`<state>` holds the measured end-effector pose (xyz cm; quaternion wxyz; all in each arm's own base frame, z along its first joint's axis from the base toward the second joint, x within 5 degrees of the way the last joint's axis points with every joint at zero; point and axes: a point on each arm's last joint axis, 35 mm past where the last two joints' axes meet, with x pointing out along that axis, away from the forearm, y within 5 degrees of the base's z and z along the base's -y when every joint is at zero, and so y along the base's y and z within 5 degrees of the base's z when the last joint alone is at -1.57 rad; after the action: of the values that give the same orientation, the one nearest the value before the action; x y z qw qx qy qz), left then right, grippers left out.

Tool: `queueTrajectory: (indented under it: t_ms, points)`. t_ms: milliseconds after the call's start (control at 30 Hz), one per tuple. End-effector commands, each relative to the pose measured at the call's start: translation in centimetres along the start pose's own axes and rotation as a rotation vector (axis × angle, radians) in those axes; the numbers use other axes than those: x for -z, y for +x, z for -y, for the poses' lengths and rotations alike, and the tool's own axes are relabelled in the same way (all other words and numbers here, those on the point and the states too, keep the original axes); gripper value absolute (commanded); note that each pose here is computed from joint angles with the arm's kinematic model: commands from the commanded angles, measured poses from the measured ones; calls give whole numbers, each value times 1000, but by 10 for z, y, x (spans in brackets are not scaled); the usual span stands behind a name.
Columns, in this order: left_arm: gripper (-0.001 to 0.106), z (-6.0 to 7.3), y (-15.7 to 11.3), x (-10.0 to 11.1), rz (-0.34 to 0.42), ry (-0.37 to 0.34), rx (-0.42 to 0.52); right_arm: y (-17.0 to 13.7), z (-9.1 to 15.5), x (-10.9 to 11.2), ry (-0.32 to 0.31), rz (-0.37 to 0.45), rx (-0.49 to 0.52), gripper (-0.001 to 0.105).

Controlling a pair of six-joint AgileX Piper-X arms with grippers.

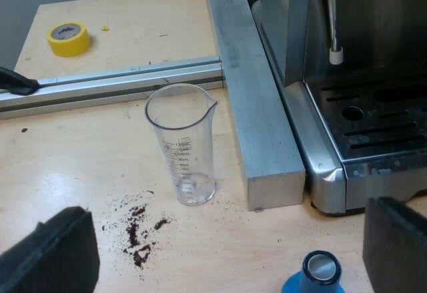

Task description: Place mug into machine

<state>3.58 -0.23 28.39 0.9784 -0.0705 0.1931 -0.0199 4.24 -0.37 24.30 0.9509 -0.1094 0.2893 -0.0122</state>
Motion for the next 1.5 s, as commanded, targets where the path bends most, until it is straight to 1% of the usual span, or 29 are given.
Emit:
queueTrajectory:
  t_ms: [33, 100, 567, 667, 733, 800, 900, 933, 967, 1033, 1067, 1133, 1167, 1233, 1333, 1367, 1433, 1500]
  points:
    - [81, 1, 2, -2, 1, -2, 21, -1, 1, -3, -3, 9, -1, 62]
    - [81, 1, 2, -2, -1, -2, 35, -1, 1, -3, -3, 9, -1, 62]
    - [81, 1, 2, -2, -1, -2, 35, -1, 1, -3, -3, 9, -1, 62]
    - [81, 2, 2, -1, -5, -8, 68, -1, 1, -3, 8, 9, -1, 62]
    - [81, 5, 1, -2, -8, -7, 122, -1, 1, -4, 7, 24, 2, 62]
    - [81, 6, -1, -5, -3, -4, 149, -1, 1, -5, 7, 32, 4, 62]
    - [81, 9, -7, -10, 14, 16, 216, -1, -1, -5, -18, 42, -46, 62]
    - [81, 11, -8, -11, 15, 24, 247, -1, -2, -5, -21, 50, -79, 62]
    - [81, 11, -9, -11, 16, 29, 270, -1, -2, -6, -21, 53, -89, 62]
    - [81, 15, -10, -12, 12, 51, 377, -2, -4, -6, -22, 63, -130, 62]
    - [81, 16, -10, -12, 12, 56, 398, -2, -4, -6, -22, 64, -135, 62]
    - [81, 20, -12, -14, 19, 84, 508, -2, -5, -7, -23, 77, -179, 62]
    - [81, 21, -12, -14, 19, 90, 535, -2, -6, -7, -24, 84, -200, 62]
    - [81, 24, -15, -16, 22, 110, 635, -2, -8, -8, -35, 90, -248, 62]
    - [81, 27, -15, -15, 13, 127, 715, 0, -9, -8, -42, 79, -263, 62]
    - [81, 28, -12, -14, 0, 133, 741, 5, -10, -12, -92, 69, -298, 62]
    - [81, 30, -6, -10, -12, 142, 783, 9, -11, -16, -137, 80, -317, 62]
    - [81, 33, 2, -6, -21, 149, 811, 12, -12, -21, -155, 93, -317, 62]
